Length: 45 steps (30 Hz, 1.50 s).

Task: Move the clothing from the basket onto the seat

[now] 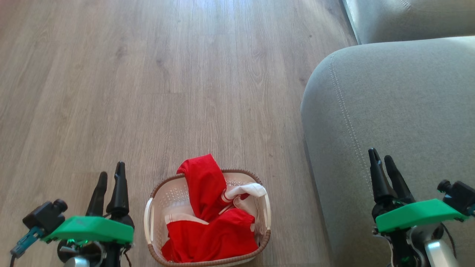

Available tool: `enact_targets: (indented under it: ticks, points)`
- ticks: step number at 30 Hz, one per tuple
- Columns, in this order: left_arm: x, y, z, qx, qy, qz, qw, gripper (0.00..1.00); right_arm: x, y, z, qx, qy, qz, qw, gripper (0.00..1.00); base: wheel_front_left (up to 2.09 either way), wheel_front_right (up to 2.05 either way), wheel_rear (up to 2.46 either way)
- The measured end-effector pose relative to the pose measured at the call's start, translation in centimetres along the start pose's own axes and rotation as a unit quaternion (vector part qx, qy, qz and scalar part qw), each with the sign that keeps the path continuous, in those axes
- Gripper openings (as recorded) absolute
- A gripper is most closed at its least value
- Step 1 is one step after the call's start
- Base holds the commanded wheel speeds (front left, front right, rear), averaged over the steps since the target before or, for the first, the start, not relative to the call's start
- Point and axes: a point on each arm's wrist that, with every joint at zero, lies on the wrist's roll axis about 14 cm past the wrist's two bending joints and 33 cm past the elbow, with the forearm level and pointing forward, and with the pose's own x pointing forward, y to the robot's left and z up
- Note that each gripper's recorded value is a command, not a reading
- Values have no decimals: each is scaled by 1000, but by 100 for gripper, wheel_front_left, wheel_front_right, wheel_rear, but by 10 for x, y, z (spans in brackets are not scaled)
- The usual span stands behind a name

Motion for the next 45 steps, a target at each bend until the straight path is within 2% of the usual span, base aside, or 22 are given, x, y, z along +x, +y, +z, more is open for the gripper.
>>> enact_targets:
  ticks: [22, 45]
  points:
    - [1, -14, 6, 134, -20, -28, 990, 100, 0, 6, 6, -128, -16, 16, 991, 100, 0, 0, 0]
    - [0, -30, 10, 271, -44, -64, 959, 100, 1, 20, 10, -259, -38, 48, 964, 100, 0, 0, 0]
